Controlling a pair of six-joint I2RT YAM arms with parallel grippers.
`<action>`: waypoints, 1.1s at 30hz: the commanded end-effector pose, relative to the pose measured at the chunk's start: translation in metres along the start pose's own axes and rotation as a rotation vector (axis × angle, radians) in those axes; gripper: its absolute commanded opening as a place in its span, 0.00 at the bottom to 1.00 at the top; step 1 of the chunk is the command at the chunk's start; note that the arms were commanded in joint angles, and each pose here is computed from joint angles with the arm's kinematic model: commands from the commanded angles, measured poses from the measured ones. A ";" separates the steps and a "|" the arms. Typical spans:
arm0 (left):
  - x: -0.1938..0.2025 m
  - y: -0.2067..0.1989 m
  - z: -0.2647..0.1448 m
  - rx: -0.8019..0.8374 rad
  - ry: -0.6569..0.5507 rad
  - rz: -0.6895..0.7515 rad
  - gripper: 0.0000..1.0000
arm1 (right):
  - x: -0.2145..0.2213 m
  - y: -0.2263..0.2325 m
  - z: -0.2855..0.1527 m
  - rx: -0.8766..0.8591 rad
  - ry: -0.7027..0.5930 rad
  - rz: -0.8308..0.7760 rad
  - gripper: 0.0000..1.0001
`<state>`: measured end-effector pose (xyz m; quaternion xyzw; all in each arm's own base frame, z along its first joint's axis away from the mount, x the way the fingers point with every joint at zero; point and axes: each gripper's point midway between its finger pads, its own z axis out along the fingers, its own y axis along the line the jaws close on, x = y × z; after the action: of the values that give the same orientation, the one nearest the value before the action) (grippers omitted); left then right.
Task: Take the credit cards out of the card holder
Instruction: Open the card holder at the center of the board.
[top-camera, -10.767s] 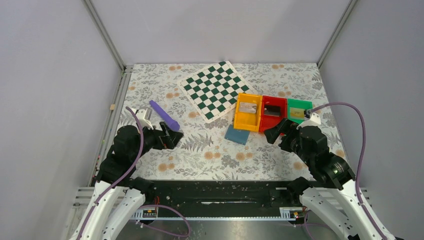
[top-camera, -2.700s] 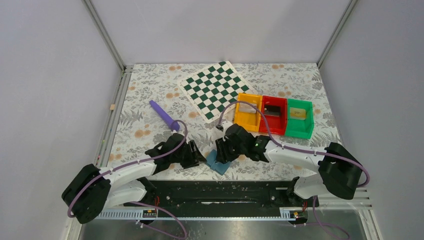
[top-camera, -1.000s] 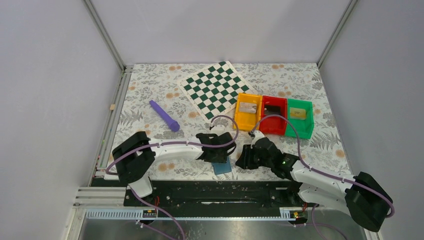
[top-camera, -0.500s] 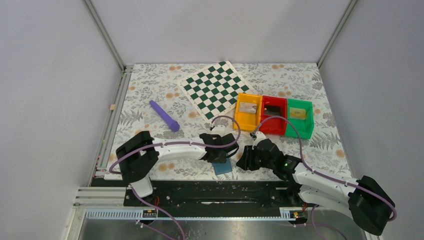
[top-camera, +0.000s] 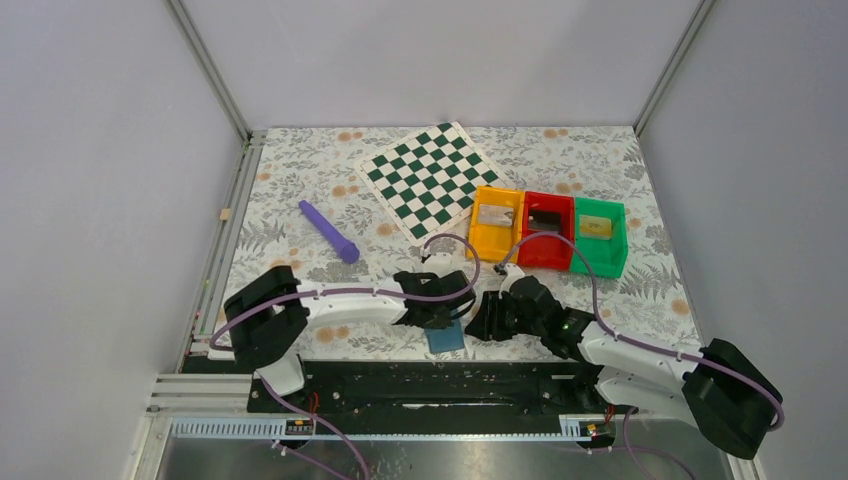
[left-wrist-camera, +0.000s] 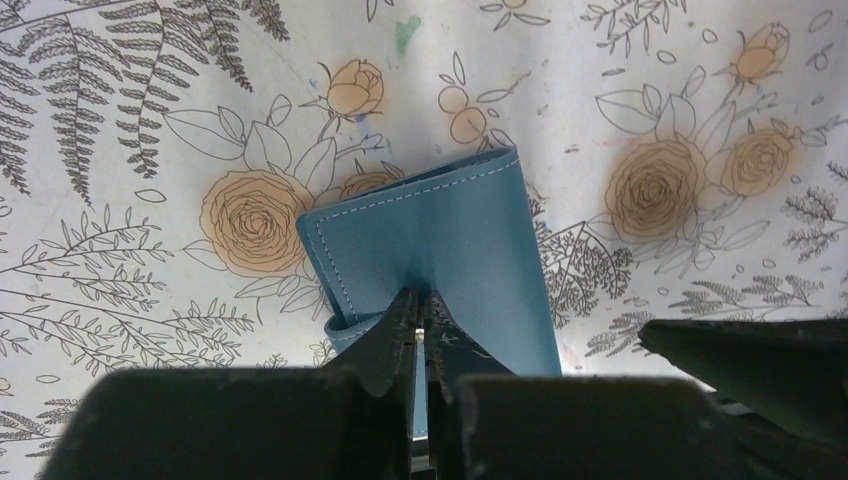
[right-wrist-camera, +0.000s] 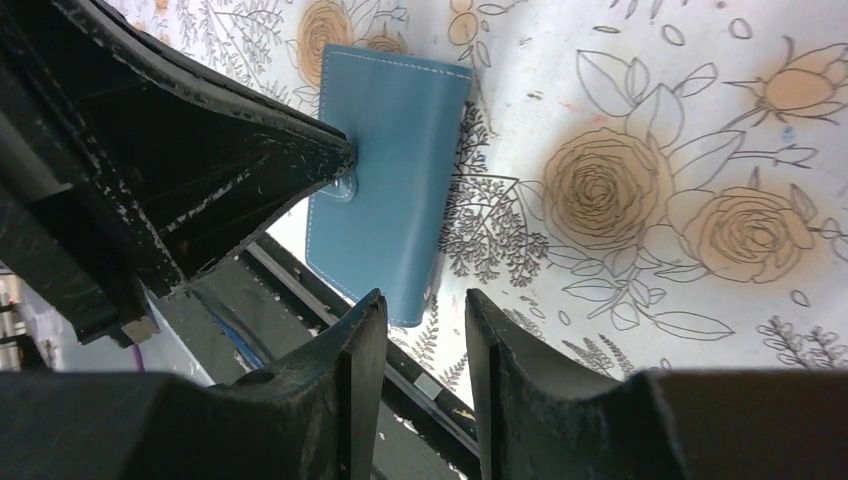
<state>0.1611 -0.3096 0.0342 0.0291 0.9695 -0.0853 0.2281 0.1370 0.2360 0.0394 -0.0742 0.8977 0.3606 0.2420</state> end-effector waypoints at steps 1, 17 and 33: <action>-0.007 -0.017 -0.020 0.137 -0.019 -0.006 0.00 | -0.011 0.020 0.002 -0.085 -0.025 0.026 0.42; -0.016 -0.006 -0.042 0.198 -0.062 -0.007 0.01 | 0.000 0.021 0.016 -0.117 0.022 0.103 0.44; 0.018 0.009 -0.012 -0.031 0.050 0.053 0.49 | 0.005 0.006 0.010 -0.075 -0.012 0.112 0.43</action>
<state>0.1362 -0.3044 0.0357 0.0610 0.9743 -0.0902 0.1973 0.1306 0.2497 0.0319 -0.0382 0.8889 0.4053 0.2100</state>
